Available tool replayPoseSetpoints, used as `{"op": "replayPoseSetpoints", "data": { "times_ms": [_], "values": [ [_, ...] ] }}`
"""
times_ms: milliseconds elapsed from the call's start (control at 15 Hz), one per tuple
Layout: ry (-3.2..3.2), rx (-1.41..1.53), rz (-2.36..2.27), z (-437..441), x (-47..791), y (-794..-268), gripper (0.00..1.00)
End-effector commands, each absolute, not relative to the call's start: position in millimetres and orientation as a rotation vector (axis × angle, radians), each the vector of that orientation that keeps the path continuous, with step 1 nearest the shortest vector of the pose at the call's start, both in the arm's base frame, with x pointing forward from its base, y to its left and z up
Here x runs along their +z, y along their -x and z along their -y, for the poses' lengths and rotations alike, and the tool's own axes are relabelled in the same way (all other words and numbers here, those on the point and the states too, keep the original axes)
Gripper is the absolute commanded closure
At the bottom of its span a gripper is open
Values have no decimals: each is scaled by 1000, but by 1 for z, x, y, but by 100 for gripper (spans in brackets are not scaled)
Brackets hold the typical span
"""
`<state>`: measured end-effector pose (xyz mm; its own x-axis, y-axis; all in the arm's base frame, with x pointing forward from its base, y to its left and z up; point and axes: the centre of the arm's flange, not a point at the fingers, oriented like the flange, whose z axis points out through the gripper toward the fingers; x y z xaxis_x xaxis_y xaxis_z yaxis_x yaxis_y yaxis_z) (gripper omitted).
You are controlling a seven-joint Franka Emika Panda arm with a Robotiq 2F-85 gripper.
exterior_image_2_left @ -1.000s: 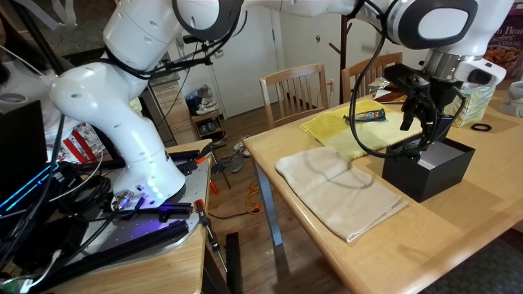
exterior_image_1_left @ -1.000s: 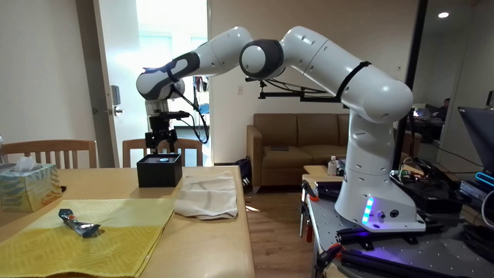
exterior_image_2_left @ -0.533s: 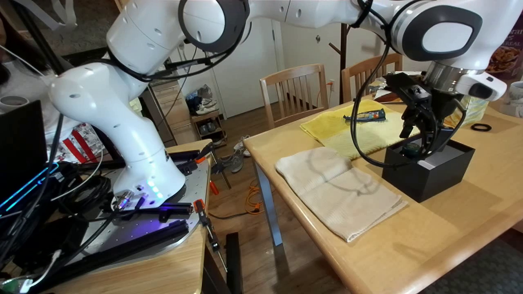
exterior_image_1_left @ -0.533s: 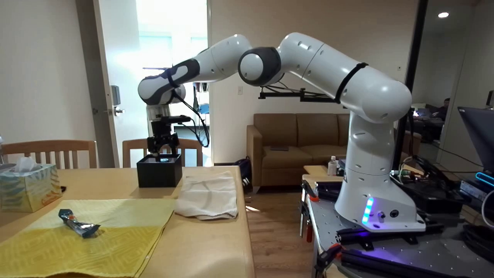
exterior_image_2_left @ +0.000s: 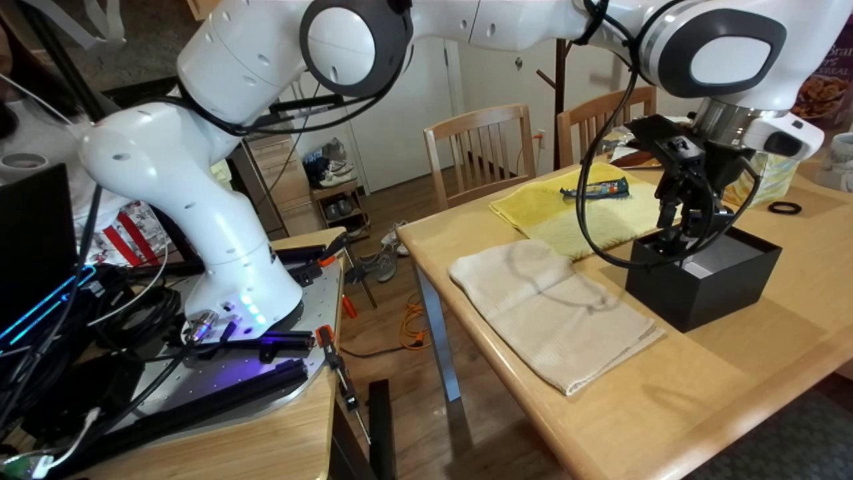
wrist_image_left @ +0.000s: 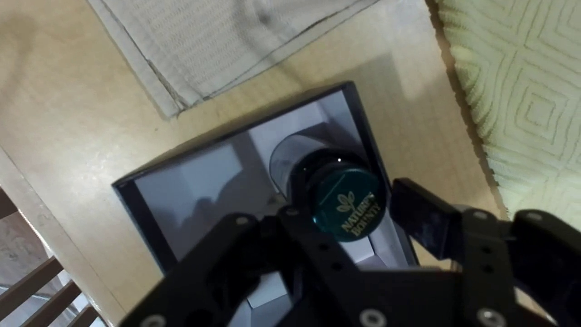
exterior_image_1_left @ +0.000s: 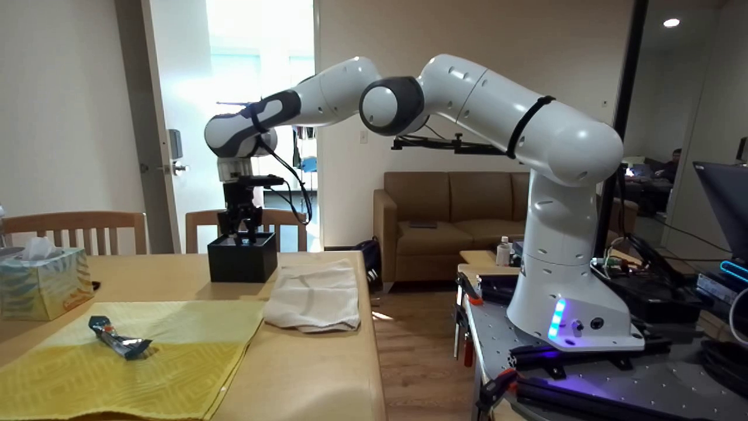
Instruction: Pick up the bottle from the black box and put it on the table.
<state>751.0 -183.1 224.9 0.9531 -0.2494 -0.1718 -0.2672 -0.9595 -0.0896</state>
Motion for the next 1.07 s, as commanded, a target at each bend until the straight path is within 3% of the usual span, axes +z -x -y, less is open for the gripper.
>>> {"op": "replayPoseSetpoints", "data": {
  "times_ms": [0,133,200,333,867,1000],
  "values": [
    [2977,235,-389,191,222,-770,79],
    [2969,234,-396,193,222,-771,91],
    [2961,237,-400,194,223,-771,48],
    [2964,238,-403,196,222,-770,51],
    [2960,254,-415,201,214,-768,2],
    [2948,262,-413,202,212,-768,0]
  ]
}}
